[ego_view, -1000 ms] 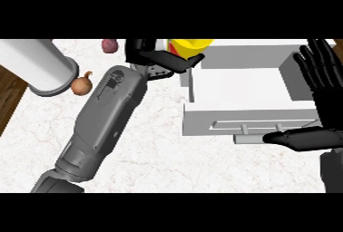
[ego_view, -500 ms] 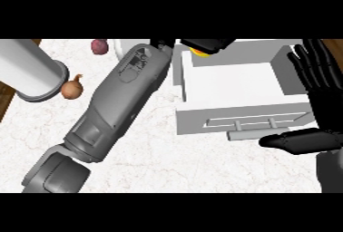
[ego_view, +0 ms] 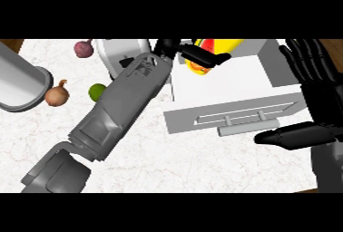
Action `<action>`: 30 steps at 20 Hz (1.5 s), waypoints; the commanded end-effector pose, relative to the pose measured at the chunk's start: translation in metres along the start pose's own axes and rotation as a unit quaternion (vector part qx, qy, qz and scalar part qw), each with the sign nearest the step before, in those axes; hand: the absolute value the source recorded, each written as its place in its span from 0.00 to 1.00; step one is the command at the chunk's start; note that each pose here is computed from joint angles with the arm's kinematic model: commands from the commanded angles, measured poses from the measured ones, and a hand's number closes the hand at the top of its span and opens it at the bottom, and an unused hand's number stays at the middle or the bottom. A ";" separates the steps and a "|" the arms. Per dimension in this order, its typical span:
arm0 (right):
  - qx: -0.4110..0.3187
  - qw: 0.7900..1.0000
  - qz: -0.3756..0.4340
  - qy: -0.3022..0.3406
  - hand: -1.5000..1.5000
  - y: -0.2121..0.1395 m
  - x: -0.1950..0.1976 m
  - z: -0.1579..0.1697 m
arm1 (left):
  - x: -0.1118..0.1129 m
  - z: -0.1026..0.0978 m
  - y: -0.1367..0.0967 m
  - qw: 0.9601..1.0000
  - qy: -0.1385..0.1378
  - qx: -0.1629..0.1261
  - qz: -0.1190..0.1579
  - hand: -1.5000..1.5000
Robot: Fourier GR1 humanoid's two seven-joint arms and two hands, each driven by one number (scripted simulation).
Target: Pick up the cup, place it into the drawer and close the drawer
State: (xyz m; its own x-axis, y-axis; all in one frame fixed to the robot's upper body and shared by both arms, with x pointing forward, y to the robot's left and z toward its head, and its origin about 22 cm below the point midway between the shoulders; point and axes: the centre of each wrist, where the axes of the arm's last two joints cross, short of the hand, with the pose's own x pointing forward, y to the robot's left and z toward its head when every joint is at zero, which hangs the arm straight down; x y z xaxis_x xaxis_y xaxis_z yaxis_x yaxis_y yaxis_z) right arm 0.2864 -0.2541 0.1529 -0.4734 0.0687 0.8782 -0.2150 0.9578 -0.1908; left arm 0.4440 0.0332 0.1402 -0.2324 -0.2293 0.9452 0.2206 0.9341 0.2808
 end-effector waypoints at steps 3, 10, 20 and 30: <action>0.032 0.999 -0.010 -0.011 0.00 0.016 0.001 -0.007 | -0.015 0.006 -0.003 0.999 0.025 -0.022 -0.025 0.00; 0.121 0.989 -0.077 -0.033 0.00 0.034 0.001 -0.020 | -0.023 0.012 -0.001 0.997 -0.015 0.007 0.079 0.00; 0.356 0.932 0.010 0.069 1.00 0.035 0.002 -0.015 | -0.016 0.012 0.000 0.979 -0.088 0.057 0.175 0.00; 0.316 0.912 0.216 0.146 0.00 0.036 -0.028 0.010 | -0.030 0.016 0.003 0.975 -0.087 0.074 0.193 0.00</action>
State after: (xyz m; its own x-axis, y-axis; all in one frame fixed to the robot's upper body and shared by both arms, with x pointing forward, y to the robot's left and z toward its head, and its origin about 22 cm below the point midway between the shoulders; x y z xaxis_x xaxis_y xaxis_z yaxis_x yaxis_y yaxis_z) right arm 0.2810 -0.2182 0.1361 -0.4142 0.4379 0.7979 -0.6182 0.5081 -0.5997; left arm 0.4385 0.0420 0.1206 -0.3236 0.1543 0.9335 0.1794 0.9787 -0.0996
